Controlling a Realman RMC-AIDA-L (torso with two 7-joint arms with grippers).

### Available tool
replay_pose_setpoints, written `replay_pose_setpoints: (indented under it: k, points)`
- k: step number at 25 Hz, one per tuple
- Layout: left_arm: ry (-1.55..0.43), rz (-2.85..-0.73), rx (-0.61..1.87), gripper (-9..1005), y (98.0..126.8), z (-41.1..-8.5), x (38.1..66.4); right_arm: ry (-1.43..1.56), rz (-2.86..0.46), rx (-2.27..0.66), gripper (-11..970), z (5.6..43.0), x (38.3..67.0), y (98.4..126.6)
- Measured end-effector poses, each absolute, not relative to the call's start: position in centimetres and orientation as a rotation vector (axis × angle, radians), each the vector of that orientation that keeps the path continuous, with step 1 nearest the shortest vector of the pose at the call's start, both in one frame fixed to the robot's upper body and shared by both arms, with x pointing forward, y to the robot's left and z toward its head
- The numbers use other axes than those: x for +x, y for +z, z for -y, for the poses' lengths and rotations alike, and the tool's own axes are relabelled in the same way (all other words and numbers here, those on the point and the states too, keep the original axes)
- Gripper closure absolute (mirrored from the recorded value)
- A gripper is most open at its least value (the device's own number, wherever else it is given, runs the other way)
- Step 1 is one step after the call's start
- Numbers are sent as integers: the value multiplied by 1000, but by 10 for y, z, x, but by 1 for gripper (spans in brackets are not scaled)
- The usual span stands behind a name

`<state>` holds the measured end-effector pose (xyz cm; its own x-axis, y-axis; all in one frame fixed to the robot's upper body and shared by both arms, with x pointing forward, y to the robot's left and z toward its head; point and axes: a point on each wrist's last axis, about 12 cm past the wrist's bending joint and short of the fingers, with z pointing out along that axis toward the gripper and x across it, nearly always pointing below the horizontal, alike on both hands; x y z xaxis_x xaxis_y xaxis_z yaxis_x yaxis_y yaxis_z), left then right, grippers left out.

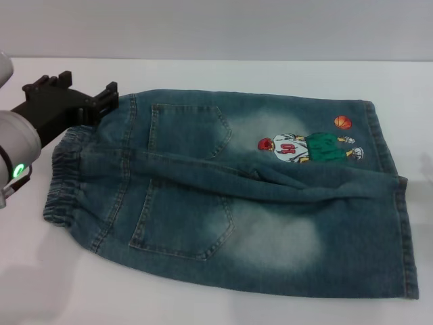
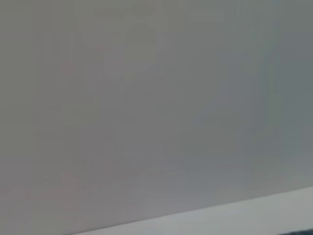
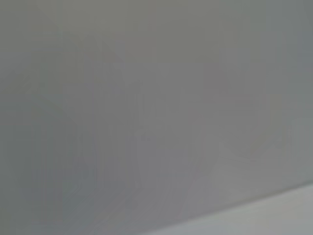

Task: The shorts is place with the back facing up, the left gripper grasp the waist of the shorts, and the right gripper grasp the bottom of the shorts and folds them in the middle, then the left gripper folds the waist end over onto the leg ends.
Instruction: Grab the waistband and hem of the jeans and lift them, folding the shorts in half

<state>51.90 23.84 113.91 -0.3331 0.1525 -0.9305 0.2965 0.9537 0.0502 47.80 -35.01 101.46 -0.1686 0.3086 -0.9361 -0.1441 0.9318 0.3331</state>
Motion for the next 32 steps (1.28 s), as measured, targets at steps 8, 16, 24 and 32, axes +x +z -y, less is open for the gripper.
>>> replay_pose_setpoints:
  k: [8, 16, 24, 32]
  points:
    - [-163, -2015, 354, 230, 1143, -239, 528, 144, -1863, 141, 264, 338, 504, 1114]
    - [-147, -2048, 333, 232, 1156, -251, 526, 139, -1885, 213, 264, 323, 489, 1152]
    - [-125, -2038, 336, 233, 1156, -254, 531, 156, -2186, 183, 264, 303, 503, 1155]
    - [-107, -2046, 326, 235, 1151, -260, 533, 184, -2340, 16, 265, 288, 516, 1178]
